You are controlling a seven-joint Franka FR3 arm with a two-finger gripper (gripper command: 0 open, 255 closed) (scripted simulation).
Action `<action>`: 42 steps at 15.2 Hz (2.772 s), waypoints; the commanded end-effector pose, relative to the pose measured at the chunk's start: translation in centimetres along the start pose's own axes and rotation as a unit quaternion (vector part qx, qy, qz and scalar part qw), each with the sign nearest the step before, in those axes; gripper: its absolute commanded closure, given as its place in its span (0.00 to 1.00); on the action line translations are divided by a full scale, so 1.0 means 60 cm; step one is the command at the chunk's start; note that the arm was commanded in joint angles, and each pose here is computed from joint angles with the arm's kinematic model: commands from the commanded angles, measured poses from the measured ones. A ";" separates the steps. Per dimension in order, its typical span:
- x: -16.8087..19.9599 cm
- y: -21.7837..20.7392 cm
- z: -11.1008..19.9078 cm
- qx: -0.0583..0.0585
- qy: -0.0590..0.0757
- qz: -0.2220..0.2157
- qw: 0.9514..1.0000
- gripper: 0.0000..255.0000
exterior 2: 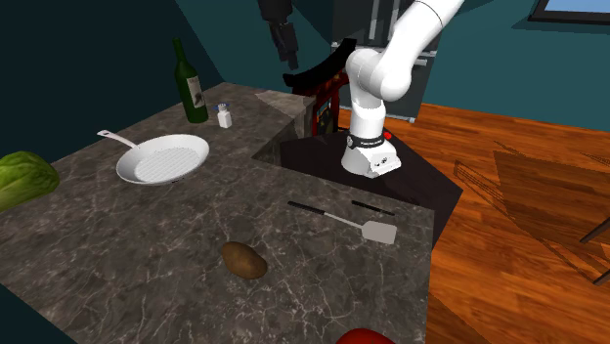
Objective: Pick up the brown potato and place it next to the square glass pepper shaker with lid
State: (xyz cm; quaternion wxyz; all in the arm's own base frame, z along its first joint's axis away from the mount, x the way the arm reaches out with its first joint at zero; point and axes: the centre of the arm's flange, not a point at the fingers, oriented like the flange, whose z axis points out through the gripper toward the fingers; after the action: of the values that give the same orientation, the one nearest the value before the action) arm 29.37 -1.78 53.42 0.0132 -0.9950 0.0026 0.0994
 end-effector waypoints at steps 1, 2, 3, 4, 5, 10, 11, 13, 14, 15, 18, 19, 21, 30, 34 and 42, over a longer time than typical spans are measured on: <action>0.000 0.000 0.000 0.000 0.000 0.000 1.000 0.00; 0.007 -0.017 0.010 0.002 0.000 0.010 1.000 0.00; 0.014 -0.035 0.021 0.003 -0.001 0.020 1.000 0.00; 0.021 -0.052 0.031 0.005 -0.001 0.030 1.000 0.00; 0.029 -0.069 0.041 0.007 -0.002 0.040 0.999 0.00; 0.072 -0.153 0.091 0.015 -0.004 0.091 0.996 0.00; 0.082 -0.169 0.101 0.016 -0.004 0.101 0.995 0.00; 0.102 -0.201 0.121 0.020 -0.005 0.121 0.992 0.00; 0.112 -0.217 0.131 0.021 -0.006 0.131 0.991 0.00; 0.123 -0.233 0.141 0.023 -0.006 0.141 0.990 0.00; 0.158 -0.278 0.170 0.028 -0.007 0.171 0.985 0.00; 0.170 -0.293 0.179 0.029 -0.008 0.181 0.983 0.00; 0.195 -0.322 0.198 0.032 -0.009 0.201 0.979 0.00; 0.321 -0.440 0.282 0.047 -0.012 0.289 0.956 0.00; 0.383 -0.486 0.319 0.053 -0.014 0.327 0.943 0.00; 0.444 -0.528 0.388 0.058 -0.015 0.362 0.930 0.00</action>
State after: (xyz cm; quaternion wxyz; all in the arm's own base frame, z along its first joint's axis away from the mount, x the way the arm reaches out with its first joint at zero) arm 51.23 30.23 26.72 0.0344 -0.9224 0.3679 0.1125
